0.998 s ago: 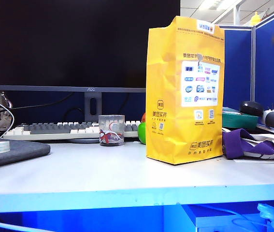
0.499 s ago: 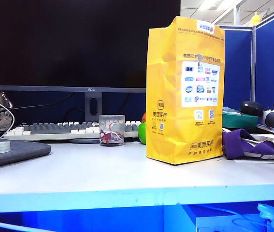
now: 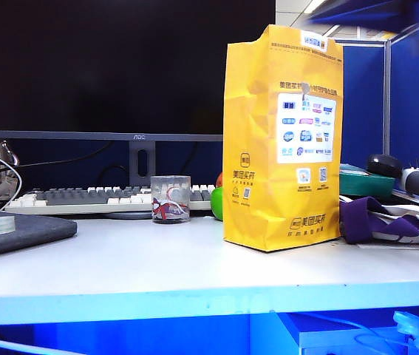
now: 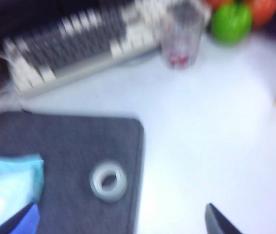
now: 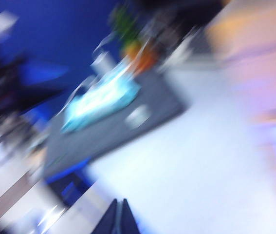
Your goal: Pick up the transparent tape and throw it into the yellow paper bag.
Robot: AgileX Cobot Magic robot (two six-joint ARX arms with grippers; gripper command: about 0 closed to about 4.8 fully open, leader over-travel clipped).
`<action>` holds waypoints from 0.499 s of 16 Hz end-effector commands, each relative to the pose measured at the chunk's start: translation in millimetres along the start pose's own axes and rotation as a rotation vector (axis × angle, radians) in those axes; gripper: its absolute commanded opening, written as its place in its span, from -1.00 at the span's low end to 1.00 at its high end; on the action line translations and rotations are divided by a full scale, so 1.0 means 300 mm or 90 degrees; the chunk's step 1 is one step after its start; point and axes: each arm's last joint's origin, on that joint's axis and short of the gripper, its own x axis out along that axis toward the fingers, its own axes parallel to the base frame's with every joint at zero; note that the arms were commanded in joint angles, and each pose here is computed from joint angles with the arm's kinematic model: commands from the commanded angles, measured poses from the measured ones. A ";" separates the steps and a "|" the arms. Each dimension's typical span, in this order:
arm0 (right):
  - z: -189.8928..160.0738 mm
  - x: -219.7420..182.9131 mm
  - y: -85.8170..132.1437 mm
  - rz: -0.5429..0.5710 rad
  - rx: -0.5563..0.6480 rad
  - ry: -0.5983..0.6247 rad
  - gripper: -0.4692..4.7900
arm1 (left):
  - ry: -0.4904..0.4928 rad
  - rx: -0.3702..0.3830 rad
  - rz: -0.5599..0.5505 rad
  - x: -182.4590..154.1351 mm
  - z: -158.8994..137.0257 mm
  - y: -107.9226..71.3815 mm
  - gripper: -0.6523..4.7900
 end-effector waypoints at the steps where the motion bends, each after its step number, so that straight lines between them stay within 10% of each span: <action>1: -0.009 0.113 0.004 0.092 0.017 0.077 -0.79 | 0.098 -0.011 -0.025 0.141 -0.005 0.022 1.00; 8: -0.046 0.181 0.067 0.173 -0.002 0.109 -0.79 | 0.194 -0.007 -0.009 0.399 -0.078 0.058 1.00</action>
